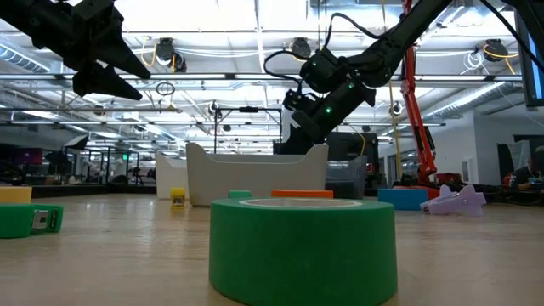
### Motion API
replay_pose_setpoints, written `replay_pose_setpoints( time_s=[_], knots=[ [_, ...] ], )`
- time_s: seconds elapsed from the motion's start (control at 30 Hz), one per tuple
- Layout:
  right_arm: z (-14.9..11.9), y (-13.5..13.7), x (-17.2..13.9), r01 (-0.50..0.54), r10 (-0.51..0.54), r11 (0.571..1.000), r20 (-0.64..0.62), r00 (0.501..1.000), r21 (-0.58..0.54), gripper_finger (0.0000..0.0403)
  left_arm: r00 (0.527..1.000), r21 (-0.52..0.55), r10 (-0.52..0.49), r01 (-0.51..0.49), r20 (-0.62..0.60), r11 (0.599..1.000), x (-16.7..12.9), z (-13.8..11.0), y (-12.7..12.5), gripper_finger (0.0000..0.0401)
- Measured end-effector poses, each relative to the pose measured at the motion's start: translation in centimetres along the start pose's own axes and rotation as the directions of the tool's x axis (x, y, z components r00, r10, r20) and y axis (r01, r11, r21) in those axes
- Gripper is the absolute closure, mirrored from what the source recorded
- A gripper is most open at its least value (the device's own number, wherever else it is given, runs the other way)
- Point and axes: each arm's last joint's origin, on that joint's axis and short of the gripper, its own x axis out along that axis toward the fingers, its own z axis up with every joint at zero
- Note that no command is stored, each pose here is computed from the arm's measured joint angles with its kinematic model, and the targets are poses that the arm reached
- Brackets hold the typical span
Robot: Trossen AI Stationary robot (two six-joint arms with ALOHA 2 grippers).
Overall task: Pick and place Stapler, Stapler remover, tape
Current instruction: Put the blue stapler into the black bin, then put the yellow stapler into the black bin
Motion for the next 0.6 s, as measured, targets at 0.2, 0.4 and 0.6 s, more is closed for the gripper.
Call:
replay_pose_setpoints(
  time_s=[0.2,0.4,0.6],
  knots=[
    [0.0,0.0,0.0,0.001,-0.001,1.0,0.0,1.0,0.0,0.0298,1.0,0.0,0.0,0.0,0.0,1.0,0.0,0.0,0.0,0.0093],
    [0.02,-0.01,0.0,0.003,-0.003,1.0,0.002,1.0,-0.002,0.0259,1.0,0.0,0.0,0.0,0.0,1.0,0.0,0.0,0.0,0.0093],
    [0.09,-0.03,-0.02,0.007,-0.007,1.0,0.008,1.0,-0.002,0.0248,1.0,-0.001,0.0,0.0,0.001,1.0,0.0,0.01,0.0,0.0093]
  ],
)
